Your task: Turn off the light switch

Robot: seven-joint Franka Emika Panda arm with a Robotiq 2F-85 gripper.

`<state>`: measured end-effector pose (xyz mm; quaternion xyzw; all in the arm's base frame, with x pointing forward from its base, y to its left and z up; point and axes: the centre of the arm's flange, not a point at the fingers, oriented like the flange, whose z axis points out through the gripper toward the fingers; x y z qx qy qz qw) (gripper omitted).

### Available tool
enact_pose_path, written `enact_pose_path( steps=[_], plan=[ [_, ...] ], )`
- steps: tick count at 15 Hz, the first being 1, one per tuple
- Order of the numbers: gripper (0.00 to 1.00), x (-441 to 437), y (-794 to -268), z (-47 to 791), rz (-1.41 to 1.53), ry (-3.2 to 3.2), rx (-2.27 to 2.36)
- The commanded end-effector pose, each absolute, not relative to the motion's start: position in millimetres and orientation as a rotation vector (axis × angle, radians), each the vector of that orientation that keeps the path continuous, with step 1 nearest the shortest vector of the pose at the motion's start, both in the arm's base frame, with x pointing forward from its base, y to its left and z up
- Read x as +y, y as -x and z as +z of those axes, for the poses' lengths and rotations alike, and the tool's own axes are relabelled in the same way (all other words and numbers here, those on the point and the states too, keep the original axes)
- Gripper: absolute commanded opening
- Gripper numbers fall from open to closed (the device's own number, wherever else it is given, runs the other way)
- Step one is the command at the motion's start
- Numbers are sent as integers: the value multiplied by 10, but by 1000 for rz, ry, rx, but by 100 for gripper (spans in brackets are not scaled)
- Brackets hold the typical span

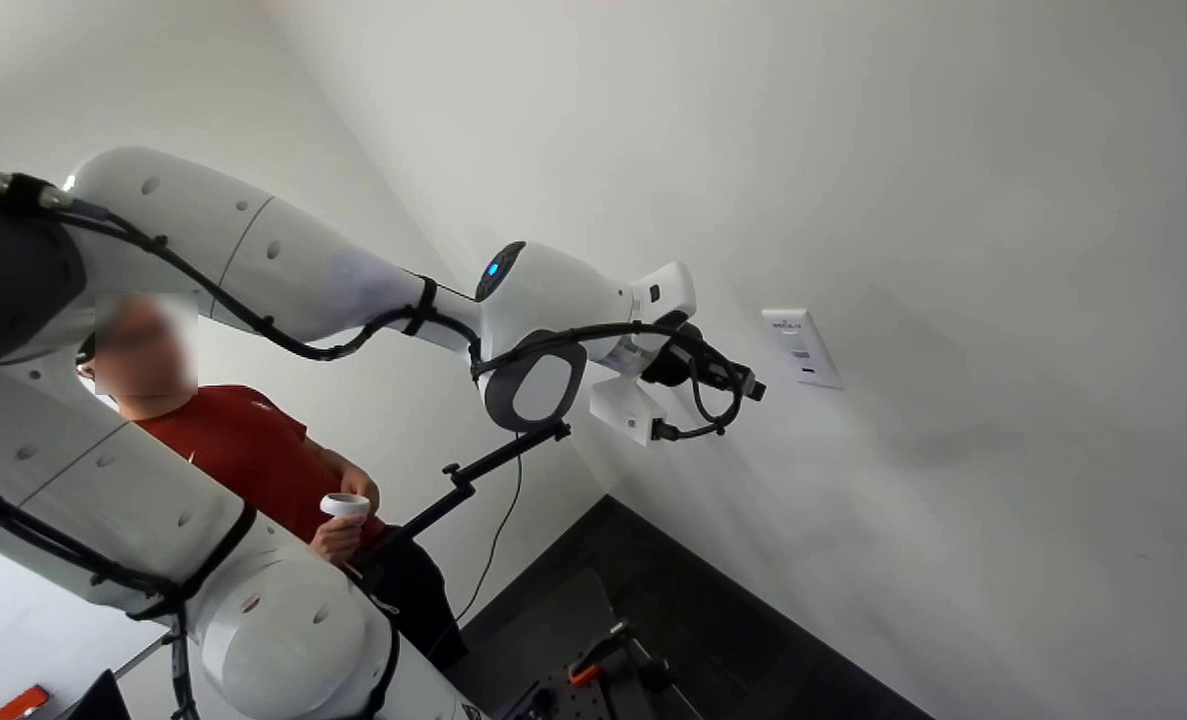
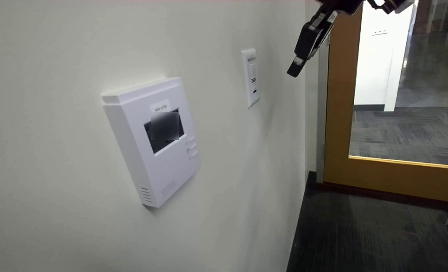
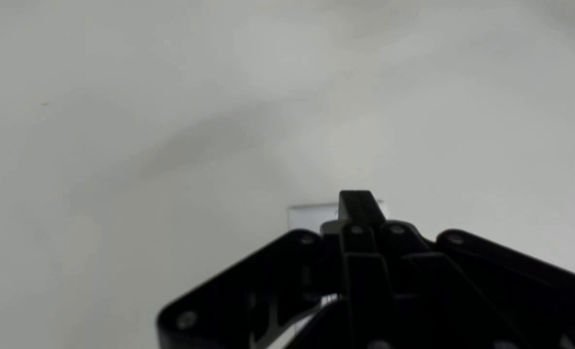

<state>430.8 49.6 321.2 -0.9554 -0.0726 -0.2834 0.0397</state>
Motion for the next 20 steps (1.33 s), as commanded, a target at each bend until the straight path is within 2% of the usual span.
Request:
enact_pose_path(
  steps=[1,3,4,8,20],
  plan=[
    [0,352,-4582,3049,-905,2886,-192],
    [0,354,-4622,3080,-889,2871,-181],
    [1,479,-4403,3288,-889,2903,-178],
    [0,486,-4430,3308,-893,2895,-173],
    [0,496,-4907,3222,-803,2935,-161]
  ],
)
